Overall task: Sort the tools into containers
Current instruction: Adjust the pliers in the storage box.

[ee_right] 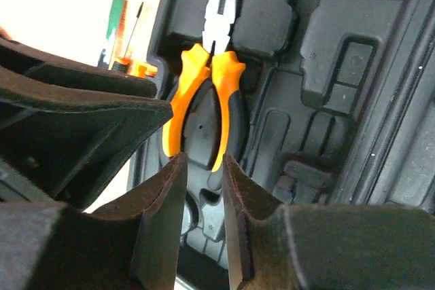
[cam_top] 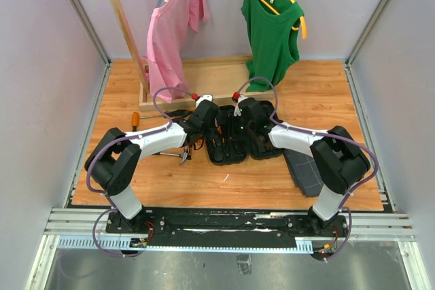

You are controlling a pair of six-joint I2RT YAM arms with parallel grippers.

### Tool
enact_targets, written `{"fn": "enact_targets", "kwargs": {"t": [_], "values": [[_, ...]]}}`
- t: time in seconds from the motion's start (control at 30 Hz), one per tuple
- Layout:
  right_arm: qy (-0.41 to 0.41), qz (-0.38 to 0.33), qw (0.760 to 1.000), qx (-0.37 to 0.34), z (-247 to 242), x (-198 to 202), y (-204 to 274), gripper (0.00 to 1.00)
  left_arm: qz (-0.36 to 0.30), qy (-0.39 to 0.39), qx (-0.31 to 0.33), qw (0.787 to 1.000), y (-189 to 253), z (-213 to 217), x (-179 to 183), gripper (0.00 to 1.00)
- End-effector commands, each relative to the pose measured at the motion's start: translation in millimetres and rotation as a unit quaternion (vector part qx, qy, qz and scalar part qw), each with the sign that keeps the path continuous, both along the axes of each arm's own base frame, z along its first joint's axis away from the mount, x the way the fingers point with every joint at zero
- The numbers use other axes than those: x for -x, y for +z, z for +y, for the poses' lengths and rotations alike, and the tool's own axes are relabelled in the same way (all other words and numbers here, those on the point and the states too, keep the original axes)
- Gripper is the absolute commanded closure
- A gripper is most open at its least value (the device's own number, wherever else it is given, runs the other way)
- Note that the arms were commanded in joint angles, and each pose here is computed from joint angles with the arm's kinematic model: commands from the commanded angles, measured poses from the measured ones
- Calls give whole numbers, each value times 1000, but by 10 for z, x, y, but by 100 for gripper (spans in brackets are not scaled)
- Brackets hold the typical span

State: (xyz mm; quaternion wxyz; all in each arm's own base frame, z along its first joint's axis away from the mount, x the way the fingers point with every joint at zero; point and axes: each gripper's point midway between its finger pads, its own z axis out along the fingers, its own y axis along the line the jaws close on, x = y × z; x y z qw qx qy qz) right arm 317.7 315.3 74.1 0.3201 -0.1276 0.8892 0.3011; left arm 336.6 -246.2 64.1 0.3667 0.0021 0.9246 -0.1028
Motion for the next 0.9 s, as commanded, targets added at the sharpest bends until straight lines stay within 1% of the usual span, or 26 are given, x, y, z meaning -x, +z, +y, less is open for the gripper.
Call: {"fn": "enact_targets", "kwargs": {"t": [0.0,0.3,0.63,0.87], "values": [[-8,14,1000,-2,-20,-58,-79,73,-16,-4,-5,1000,73,-67,-105,74],[-13,19,1000,-1,-44,-170,-147,77,-15,-6,-16,1000,0,-107,-184,79],[-4,24,1000,-14,19,-236,-175,77,-8,0,-36,999,-115,-50,-185,85],[3,30,999,-18,72,-278,-237,78,-3,0,-43,999,-179,-37,-179,86]]}}
